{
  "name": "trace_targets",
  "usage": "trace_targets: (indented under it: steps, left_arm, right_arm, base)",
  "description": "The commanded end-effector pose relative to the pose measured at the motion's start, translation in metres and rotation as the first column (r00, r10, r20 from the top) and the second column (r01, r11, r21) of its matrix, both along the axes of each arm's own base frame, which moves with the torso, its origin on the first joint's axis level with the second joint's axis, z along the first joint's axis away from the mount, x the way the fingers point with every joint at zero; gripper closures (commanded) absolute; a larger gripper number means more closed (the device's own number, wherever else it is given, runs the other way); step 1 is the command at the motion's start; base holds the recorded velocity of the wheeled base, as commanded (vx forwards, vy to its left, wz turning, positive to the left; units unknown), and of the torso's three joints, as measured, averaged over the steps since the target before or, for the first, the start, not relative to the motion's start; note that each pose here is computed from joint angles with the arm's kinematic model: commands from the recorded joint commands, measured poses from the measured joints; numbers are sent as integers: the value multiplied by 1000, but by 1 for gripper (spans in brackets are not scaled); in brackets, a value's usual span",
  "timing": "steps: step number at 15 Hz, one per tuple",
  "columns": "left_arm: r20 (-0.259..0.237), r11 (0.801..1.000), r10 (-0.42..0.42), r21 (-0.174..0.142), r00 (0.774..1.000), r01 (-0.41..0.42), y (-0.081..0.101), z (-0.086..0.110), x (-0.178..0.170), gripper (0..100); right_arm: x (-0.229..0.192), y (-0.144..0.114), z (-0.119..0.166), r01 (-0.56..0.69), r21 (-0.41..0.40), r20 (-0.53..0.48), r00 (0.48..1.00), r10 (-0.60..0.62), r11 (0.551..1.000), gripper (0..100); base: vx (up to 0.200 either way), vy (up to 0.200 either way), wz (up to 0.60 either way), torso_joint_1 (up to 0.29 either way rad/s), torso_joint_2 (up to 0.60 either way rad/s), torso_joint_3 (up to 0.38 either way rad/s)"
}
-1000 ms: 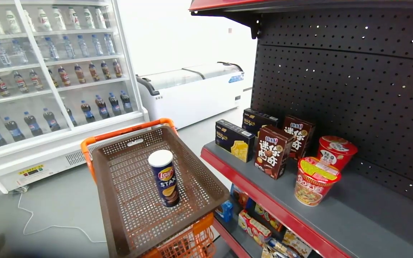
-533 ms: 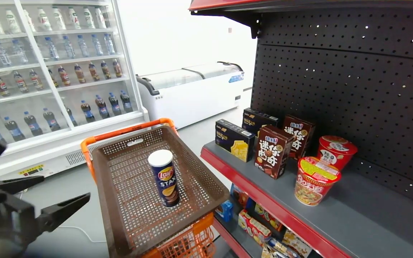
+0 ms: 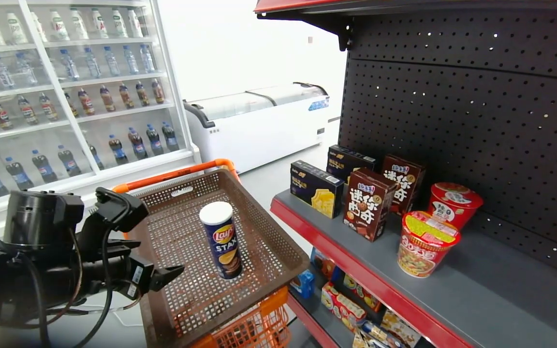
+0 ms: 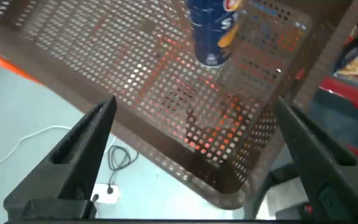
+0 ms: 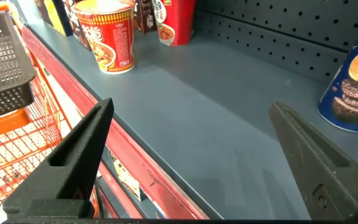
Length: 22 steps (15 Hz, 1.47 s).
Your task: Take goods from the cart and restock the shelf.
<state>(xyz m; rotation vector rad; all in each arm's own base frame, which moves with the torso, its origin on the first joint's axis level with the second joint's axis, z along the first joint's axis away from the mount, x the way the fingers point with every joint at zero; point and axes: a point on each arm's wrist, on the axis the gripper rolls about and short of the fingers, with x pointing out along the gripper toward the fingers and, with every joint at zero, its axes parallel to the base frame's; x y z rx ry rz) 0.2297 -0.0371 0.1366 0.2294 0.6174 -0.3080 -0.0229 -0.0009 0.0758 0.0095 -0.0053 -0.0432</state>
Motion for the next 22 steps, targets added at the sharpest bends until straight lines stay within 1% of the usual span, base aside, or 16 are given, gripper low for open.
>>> trace_targets:
  steps: [1, 2, 3, 5, 6, 9, 11, 13, 14, 15, 17, 18, 20, 22]
  left_arm:
    - [-104, 999, -42, -8, 994, 41, -7, -27, 14, 0]
    - [-111, 999, -44, -8, 993, 43, -8, -31, 17, 0]
    - [-112, 998, -58, -11, 992, 58, -15, -39, 23, 0]
    - [-71, 997, -66, -39, 995, 64, -23, -52, 38, 0]
    - [-55, 997, -68, -43, 996, 65, -25, -56, 44, 0]
    - [-32, 997, -67, -44, 997, 66, -30, -78, 61, 0]
    - [-18, 997, -66, -45, 998, 65, -30, -86, 69, 0]
    - [57, 995, -71, -59, 996, 74, -35, -97, 84, 0]
    - [86, 995, -74, -63, 994, 79, -38, -101, 91, 0]
    - [95, 995, -71, -63, 993, 77, -38, -103, 94, 0]
    - [145, 994, -75, -71, 987, 86, -42, -104, 108, 0]
    - [157, 993, -78, -74, 985, 90, -43, -104, 112, 0]
    - [165, 992, -89, -76, 982, 102, -49, -107, 119, 0]
    - [183, 990, -100, -79, 978, 116, -55, -105, 124, 0]
  right_arm:
    - [0, 0, 0, 0, 0, -1, 1000, 0, 1000, 0]
    - [0, 0, 0, 0, 0, -1, 1000, 0, 1000, 0]
    - [0, 0, 0, 0, 0, -1, 1000, 0, 1000, 0]
    - [0, 0, 0, 0, 0, -1, 1000, 0, 1000, 0]
    - [0, 0, 0, 0, 0, -1, 1000, 0, 1000, 0]
    - [0, 0, 0, 0, 0, -1, 1000, 0, 1000, 0]
    - [0, 0, 0, 0, 0, -1, 1000, 0, 1000, 0]
    - [0, 0, 0, 0, 0, -1, 1000, 0, 1000, 0]
    - [0, 0, 0, 0, 0, -1, 1000, 0, 1000, 0]
    - [0, 0, 0, 0, 0, -1, 1000, 0, 1000, 0]
    - [0, 0, 0, 0, 0, -1, 1000, 0, 1000, 0]
    - [0, 0, 0, 0, 0, -1, 1000, 0, 1000, 0]
    - [0, 0, 0, 0, 0, -1, 1000, 0, 1000, 0]
    - [0, 0, 0, 0, 0, -1, 1000, 0, 1000, 0]
  base:
    - [0, 0, 0, 0, 0, 0]
    - [0, 0, 0, 0, 0, 0]
    - [0, 0, 0, 0, 0, 0]
    - [0, 0, 0, 0, 0, 0]
    - [0, 0, 0, 0, 0, 0]
    - [0, 0, 0, 0, 0, 0]
    - [0, 0, 0, 0, 0, 0]
    - [0, 0, 0, 0, 0, 0]
    - [0, 0, 0, 0, 0, 0]
    - [0, 0, 0, 0, 0, 0]
    - [0, 0, 0, 0, 0, 0]
    - [0, 0, 0, 0, 0, 0]
    - [0, 0, 0, 0, 0, 0]
    - [0, 0, 0, 0, 0, 0]
